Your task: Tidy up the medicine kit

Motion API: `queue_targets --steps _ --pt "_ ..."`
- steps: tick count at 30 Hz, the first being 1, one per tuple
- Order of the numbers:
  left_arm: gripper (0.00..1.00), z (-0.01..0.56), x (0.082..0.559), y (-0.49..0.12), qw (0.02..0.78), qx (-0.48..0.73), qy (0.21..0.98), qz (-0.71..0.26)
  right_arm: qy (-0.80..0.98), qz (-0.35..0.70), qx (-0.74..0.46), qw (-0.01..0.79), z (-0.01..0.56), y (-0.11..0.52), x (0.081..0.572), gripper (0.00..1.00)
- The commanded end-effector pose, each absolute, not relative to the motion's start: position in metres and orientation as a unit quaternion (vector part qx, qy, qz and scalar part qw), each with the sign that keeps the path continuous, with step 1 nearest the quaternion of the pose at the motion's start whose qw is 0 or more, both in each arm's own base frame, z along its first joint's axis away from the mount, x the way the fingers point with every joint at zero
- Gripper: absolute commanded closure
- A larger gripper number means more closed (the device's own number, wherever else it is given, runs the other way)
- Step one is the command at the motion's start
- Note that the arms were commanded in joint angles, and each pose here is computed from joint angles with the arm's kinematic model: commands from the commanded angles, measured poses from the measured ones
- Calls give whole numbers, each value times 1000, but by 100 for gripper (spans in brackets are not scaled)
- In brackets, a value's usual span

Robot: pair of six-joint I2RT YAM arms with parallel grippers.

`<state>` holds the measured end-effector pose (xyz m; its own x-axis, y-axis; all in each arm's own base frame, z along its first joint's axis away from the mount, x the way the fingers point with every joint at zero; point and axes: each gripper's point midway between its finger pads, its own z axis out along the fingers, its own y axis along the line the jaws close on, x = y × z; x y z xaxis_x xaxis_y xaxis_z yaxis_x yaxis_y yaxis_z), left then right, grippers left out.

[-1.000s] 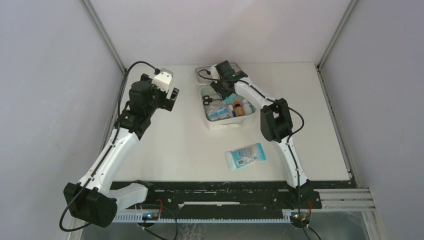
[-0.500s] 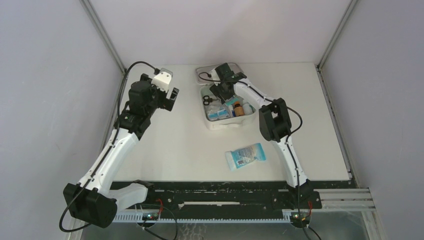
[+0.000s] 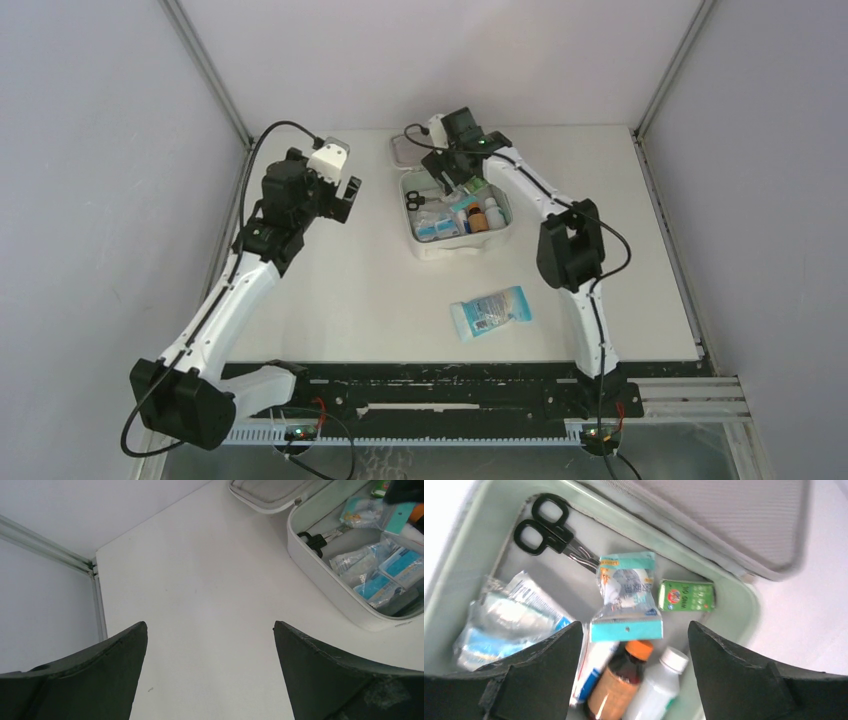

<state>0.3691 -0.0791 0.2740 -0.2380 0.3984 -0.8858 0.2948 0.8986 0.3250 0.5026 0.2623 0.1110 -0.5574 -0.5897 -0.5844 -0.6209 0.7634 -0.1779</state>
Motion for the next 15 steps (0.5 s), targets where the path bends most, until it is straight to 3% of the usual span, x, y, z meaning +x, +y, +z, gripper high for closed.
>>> queue_targets --steps 1,9,15 --pt "0 267 378 -91 571 223 790 12 856 44 -320 403 195 250 495 22" --pt "0 240 382 -123 540 248 801 -69 868 47 -306 389 204 191 451 21" --pt "0 229 379 -135 534 265 797 -97 858 81 -350 368 196 157 385 18"
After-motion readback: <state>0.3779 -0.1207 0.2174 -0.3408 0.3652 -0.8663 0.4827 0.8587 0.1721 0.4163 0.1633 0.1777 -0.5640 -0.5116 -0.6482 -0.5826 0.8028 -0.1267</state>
